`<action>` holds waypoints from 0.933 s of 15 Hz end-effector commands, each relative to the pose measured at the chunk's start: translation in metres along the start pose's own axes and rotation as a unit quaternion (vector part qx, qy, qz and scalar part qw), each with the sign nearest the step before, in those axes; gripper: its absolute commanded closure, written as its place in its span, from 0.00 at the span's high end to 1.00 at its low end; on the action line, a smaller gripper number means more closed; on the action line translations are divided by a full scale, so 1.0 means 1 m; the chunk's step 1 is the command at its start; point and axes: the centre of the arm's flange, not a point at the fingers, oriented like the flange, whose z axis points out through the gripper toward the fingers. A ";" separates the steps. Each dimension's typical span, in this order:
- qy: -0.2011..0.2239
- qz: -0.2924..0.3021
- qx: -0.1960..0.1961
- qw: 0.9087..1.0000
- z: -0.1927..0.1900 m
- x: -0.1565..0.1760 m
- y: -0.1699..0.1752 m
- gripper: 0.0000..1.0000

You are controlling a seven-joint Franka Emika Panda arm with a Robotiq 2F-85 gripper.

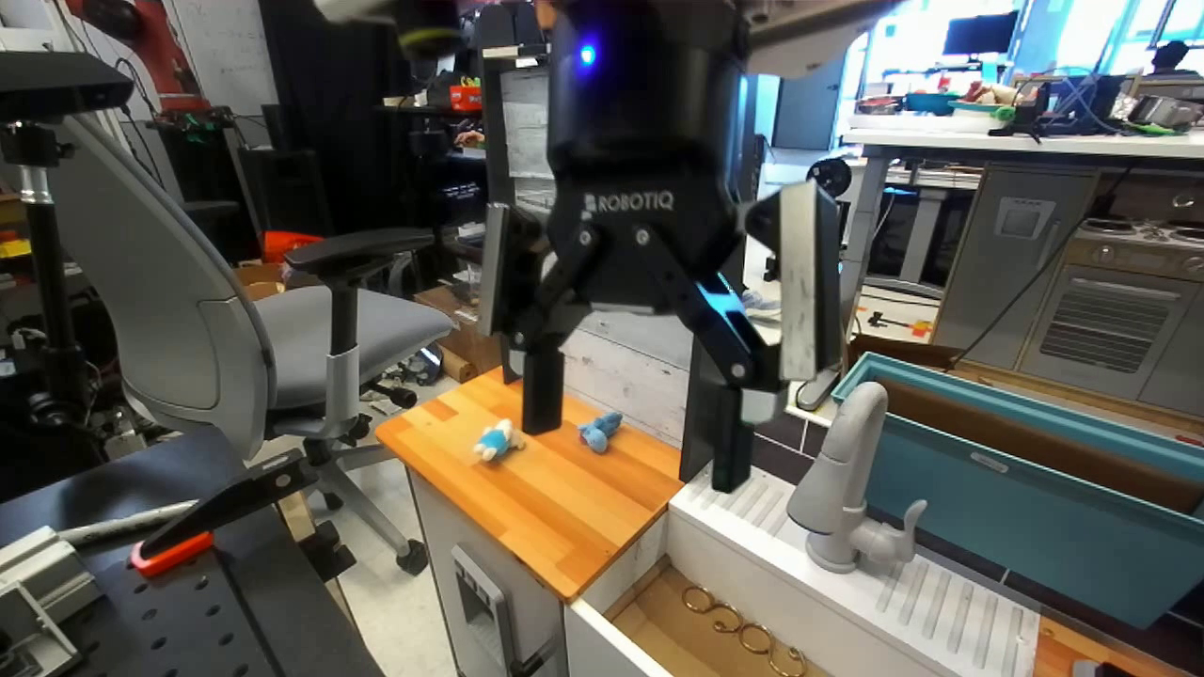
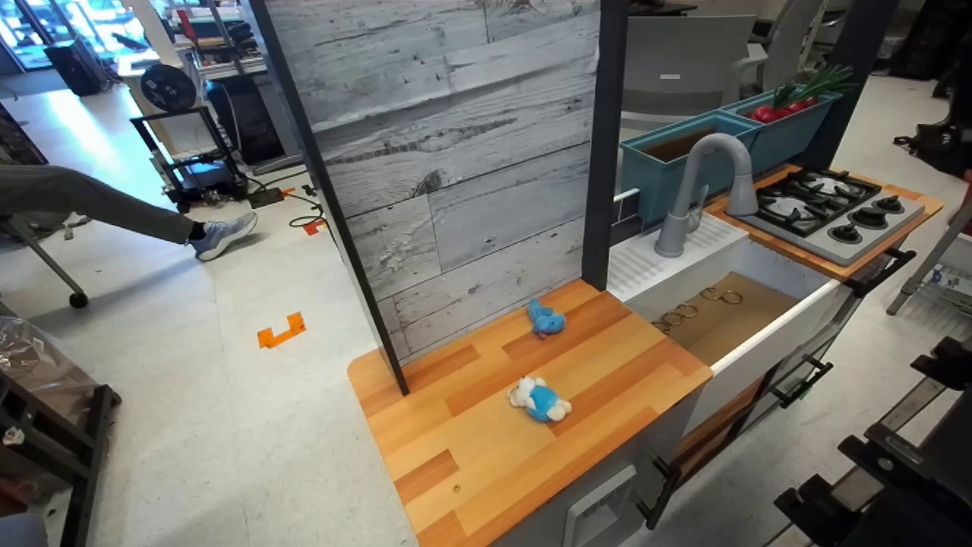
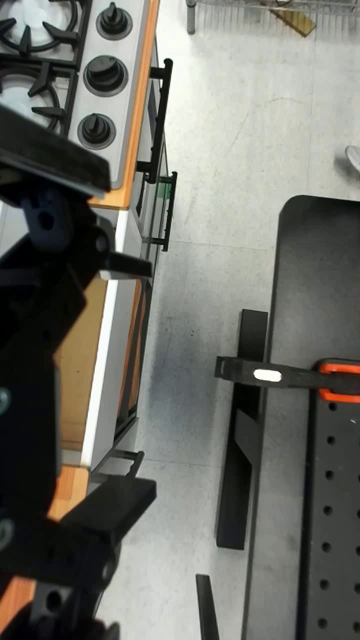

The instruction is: Push the grey faucet to the left

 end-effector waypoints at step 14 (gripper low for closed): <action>0.161 0.062 0.020 0.985 0.077 0.123 0.013 1.00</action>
